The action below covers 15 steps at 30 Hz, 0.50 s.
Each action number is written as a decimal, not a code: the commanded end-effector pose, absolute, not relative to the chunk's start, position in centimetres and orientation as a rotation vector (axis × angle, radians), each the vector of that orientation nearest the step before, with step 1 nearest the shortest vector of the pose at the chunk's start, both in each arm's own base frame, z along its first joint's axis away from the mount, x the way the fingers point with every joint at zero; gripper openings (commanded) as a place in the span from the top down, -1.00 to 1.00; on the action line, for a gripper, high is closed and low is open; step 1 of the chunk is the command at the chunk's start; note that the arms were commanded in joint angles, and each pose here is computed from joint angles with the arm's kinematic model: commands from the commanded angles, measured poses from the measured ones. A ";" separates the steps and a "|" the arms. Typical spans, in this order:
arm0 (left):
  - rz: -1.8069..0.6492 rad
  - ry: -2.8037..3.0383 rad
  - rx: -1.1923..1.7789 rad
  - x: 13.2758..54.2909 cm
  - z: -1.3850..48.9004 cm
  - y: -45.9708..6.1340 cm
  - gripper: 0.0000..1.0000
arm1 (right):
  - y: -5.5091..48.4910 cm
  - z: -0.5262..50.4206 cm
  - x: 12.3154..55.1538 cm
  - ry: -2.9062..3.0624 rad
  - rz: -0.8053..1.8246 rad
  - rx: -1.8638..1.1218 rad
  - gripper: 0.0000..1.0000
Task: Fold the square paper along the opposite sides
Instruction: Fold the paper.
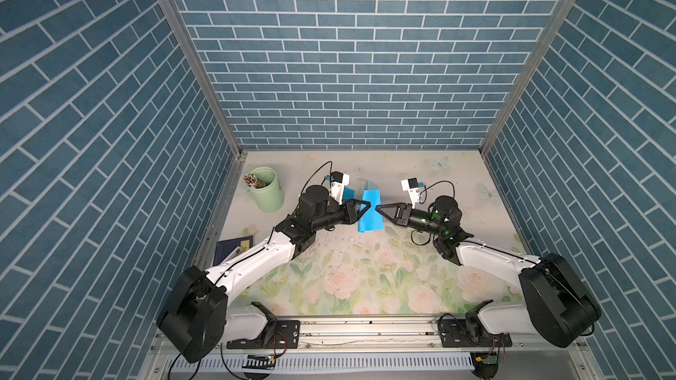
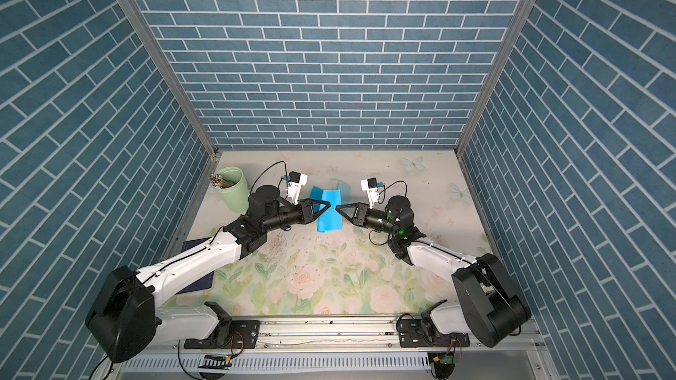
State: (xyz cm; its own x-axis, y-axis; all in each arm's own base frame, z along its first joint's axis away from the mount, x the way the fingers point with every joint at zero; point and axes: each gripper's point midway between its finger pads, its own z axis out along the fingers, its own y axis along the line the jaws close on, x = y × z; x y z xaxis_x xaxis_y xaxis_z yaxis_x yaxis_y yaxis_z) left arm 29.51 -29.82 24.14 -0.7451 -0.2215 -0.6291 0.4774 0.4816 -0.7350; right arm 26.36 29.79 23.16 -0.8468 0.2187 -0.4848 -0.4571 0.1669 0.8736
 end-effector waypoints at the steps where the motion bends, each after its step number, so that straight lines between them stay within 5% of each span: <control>1: -1.260 1.994 0.221 30.3 26.2 -28.6 0.19 | 29.6 25.4 26.3 1.876 1.666 -0.323 1.00; 8: -1.341 1.881 0.236 30.5 29.6 -25.4 -0.69 | 29.5 29.1 24.9 1.786 1.625 -0.563 1.00; 15: -1.477 1.792 0.293 28.8 31.2 -26.0 -0.99 | 29.8 30.6 24.4 1.767 1.603 -0.656 1.00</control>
State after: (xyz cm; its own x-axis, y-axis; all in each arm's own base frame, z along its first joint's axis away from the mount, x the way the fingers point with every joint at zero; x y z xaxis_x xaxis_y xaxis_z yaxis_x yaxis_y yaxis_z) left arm 30.06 -25.64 29.69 -0.6811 -0.2984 -0.6686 0.5582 0.3793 -0.7379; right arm 25.15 29.85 30.26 -0.6971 0.1110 -0.7083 -0.6961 0.1318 0.7057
